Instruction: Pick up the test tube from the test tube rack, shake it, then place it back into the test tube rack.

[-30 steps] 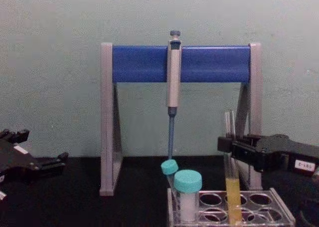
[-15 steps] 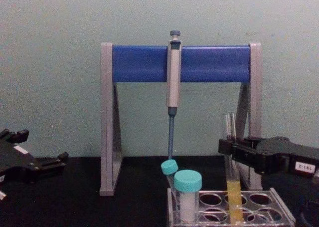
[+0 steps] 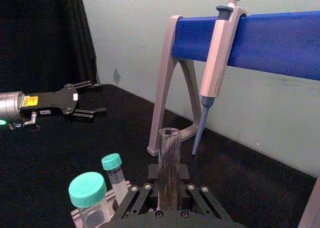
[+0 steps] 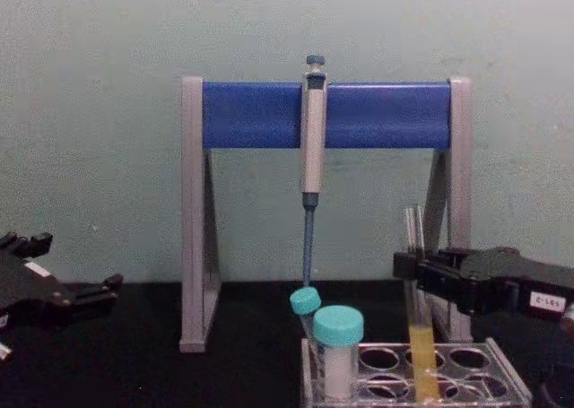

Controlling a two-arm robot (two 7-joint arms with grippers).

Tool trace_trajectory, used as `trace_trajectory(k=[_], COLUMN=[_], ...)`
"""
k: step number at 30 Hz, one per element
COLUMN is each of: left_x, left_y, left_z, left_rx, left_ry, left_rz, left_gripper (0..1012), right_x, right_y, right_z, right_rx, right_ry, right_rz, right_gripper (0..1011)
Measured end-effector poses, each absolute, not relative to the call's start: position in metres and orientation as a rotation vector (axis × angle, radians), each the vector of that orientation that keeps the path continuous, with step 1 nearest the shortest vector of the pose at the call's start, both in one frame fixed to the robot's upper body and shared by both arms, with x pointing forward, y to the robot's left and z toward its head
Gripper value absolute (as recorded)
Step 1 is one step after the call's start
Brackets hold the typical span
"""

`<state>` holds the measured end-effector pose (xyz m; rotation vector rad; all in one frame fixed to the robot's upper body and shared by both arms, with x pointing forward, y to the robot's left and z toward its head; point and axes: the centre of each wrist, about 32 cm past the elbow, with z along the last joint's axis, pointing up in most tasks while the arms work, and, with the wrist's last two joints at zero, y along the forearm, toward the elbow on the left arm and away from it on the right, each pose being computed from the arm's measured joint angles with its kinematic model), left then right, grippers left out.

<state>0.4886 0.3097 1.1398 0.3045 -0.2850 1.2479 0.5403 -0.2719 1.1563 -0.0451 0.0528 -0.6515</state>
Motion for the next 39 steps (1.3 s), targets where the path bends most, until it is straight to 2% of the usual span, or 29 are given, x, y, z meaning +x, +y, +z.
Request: trace_trajectory(k=[21, 22, 30, 31, 33, 37, 39], left_x=[0.4886, 0.4886, 0.4886, 0.4886, 0.4886, 0.4886, 0.4886], left_y=[0.3097, 0.3097, 0.3097, 0.3097, 0.3097, 0.3096, 0.3097], left_z=[1.1398, 1.1398, 1.1398, 1.1398, 1.1398, 1.1398, 1.1398], left_rx=[0.304, 0.304, 0.304, 0.305, 0.305, 0.304, 0.304], left_ry=[-0.285, -0.285, -0.285, -0.285, -0.285, -0.285, -0.285], left_rz=[1.248, 1.248, 1.248, 1.248, 1.248, 1.248, 1.248], left_gripper=[1001, 1001, 1001, 1001, 1001, 1001, 1001], right_x=[0.5400, 0.5400, 0.5400, 0.5401, 0.5401, 0.5401, 0.5401], right_y=[-0.2723, -0.2723, -0.2722, -0.2722, -0.2722, -0.2722, -0.2722], right_z=[1.1558, 1.1557, 1.1557, 1.1557, 1.1558, 1.1558, 1.1559], right_rx=[-0.049, -0.050, -0.049, -0.049, -0.049, -0.048, -0.048], right_ry=[0.055, 0.055, 0.054, 0.054, 0.054, 0.054, 0.054], right_rz=[-0.652, -0.652, -0.651, -0.651, -0.651, -0.651, -0.651], right_gripper=[246, 295, 505, 569, 602, 764, 798])
